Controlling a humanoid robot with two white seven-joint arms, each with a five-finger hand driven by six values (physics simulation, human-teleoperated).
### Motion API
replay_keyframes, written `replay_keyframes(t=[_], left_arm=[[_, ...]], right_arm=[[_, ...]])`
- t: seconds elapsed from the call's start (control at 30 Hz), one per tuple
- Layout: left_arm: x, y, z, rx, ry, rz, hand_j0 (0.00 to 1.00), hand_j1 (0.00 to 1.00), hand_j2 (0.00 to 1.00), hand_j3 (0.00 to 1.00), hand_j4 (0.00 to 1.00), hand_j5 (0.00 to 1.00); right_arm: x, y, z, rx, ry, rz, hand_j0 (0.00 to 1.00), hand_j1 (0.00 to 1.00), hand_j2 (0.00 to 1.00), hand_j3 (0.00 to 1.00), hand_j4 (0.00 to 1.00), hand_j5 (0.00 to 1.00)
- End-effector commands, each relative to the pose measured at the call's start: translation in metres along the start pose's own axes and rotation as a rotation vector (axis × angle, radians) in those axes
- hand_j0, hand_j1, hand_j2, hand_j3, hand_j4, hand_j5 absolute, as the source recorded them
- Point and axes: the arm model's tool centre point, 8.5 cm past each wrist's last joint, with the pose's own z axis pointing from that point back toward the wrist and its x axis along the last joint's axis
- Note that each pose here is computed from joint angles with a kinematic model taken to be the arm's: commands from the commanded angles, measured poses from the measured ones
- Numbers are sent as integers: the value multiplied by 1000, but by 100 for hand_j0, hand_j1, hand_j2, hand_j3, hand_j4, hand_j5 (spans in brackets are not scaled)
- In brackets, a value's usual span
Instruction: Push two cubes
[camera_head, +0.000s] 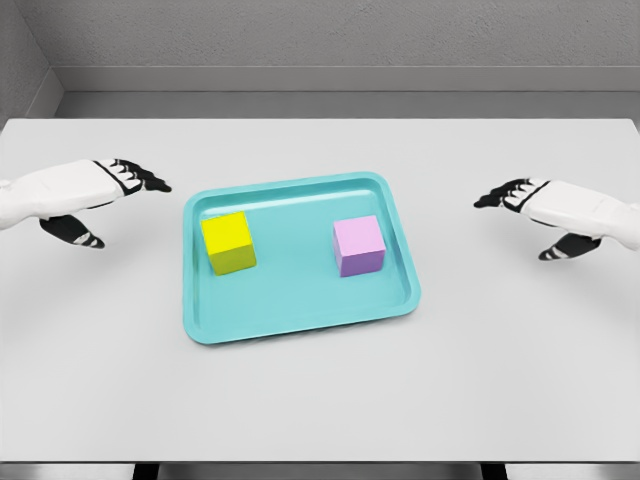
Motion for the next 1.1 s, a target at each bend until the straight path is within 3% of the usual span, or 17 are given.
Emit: replay_keyframes(t=[0.0,0.17,0.3,0.33,0.43,0.5,0.57,0.63,0.77,0.83,1.07], left_arm=[[6,0,-3,-9,-14,-11,89,89,89,89,89,89],[17,-5,-6,-11,-43,-16,64,64,64,64,64,64],[30,-16,-10,-29,-76,-14,63,63,63,63,63,63],[33,-15,-11,-27,-82,-19,63,63,63,63,63,63],[40,-20,-26,-17,-97,-18,64,64,64,64,64,64],[37,-17,-22,-12,-89,-21,64,64,64,64,64,64],[38,-17,-23,-10,-89,-19,64,64,64,64,64,64],[36,-17,-22,-13,-85,-18,64,64,64,64,64,64],[32,-20,-22,-12,-76,-2,64,64,64,64,64,64],[32,-20,-22,-12,-76,-2,64,64,64,64,64,64],[17,-28,-20,-24,-37,35,64,64,64,64,64,64]], right_arm=[[1,2,-1,1,-5,-11,100,100,100,100,100,100],[-3,-1,5,5,9,-2,100,100,100,100,100,100],[-9,-5,6,3,27,3,100,100,100,100,100,100],[-9,-5,6,4,26,5,96,96,96,96,96,96],[-5,-9,4,5,13,17,39,39,39,39,39,39],[-3,-10,0,57,6,25,14,14,14,14,14,14],[-1,-14,-5,71,-7,36,12,12,12,12,12,12],[11,-14,-26,182,-53,61,10,10,10,10,10,10],[39,-19,-37,301,-135,133,10,10,10,10,10,10],[52,-21,-56,278,-180,135,10,10,10,10,10,10],[67,-36,-84,283,-211,230,10,10,10,10,10,10]])
